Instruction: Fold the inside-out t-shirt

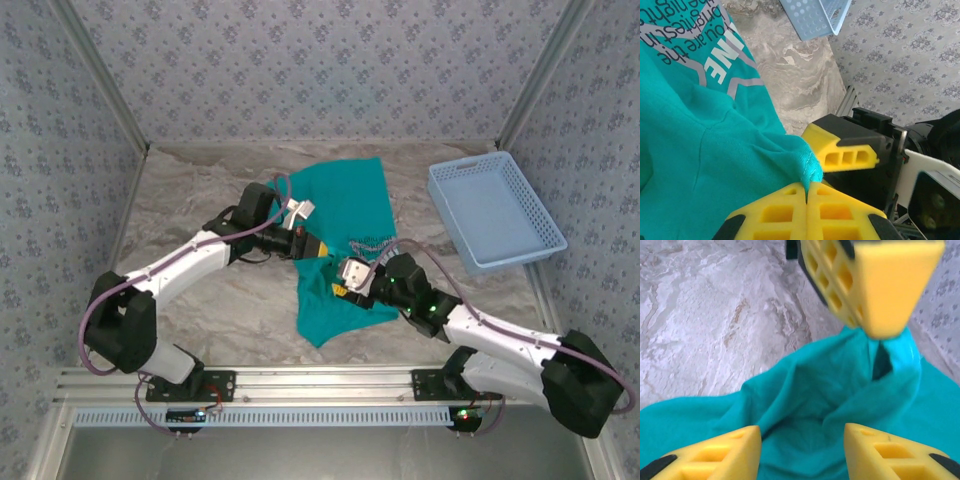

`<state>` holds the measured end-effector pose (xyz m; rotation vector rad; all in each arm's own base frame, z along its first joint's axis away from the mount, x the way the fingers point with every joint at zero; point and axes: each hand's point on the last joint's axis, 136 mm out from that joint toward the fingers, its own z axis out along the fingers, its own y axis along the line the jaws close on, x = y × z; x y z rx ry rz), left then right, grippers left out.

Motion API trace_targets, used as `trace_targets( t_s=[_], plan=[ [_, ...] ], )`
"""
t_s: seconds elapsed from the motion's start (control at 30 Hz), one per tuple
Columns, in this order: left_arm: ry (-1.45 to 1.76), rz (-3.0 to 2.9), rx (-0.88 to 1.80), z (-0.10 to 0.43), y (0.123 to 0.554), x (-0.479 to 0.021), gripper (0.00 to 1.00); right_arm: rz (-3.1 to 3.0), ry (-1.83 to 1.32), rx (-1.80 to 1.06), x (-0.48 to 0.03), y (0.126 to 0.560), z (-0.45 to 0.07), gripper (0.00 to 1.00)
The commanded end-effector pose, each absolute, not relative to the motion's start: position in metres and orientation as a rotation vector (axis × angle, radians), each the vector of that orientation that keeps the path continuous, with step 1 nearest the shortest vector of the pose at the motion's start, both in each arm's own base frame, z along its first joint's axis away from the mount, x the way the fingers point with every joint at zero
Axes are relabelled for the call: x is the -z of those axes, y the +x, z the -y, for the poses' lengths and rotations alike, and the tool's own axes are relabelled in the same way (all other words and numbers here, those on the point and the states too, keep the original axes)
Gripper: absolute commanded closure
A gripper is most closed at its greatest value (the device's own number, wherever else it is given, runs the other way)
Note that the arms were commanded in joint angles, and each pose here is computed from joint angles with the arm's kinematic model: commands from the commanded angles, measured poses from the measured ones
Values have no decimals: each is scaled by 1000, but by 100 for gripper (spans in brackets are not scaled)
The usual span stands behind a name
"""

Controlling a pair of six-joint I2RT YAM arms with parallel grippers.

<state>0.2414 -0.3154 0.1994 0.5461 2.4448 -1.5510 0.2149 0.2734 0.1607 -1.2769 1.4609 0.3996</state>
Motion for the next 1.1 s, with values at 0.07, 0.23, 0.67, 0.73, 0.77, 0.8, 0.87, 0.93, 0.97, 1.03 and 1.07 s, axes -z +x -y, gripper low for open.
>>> trace_targets(
  t_s=[0.07, 0.23, 0.67, 0.73, 0.77, 0.8, 0.87, 0.93, 0.97, 1.03, 1.07],
  plan=[
    [574, -2421, 1599, 316, 234, -207, 100, -1411, -1121, -254, -184, 243, -281, 51],
    [575, -2404, 1608, 316, 232, -211, 100, -1463, -1057, -202, -175, 258, -279, 53],
    [579, -2367, 1623, 314, 230, -217, 100, -1471, -1056, -257, -169, 261, -301, 92],
    [563, -2359, 1605, 309, 234, -218, 100, -1467, -1083, -266, -166, 255, -297, 96],
    [563, -2354, 1596, 306, 235, -218, 100, -1462, -1119, -281, -164, 250, -294, 97],
    [558, -2355, 1589, 304, 237, -217, 100, -1454, -1148, -303, -163, 244, -292, 100],
    [548, -2381, 1552, 295, 240, -210, 100, -1418, -1248, -405, -165, 224, -288, 100],
    [554, -2412, 1509, 288, 244, -199, 96, -1380, -1303, -494, -173, 209, -283, 100],
    [546, -2433, 1486, 283, 247, -191, 96, -1354, -1329, -539, -179, 201, -281, 100],
    [534, -2451, 1454, 276, 254, -177, 93, -1340, -1347, -607, -189, 194, -275, 100],
    [525, -2468, 1414, 273, 259, -168, 93, -1337, -1361, -643, -194, 190, -273, 100]
  ],
)
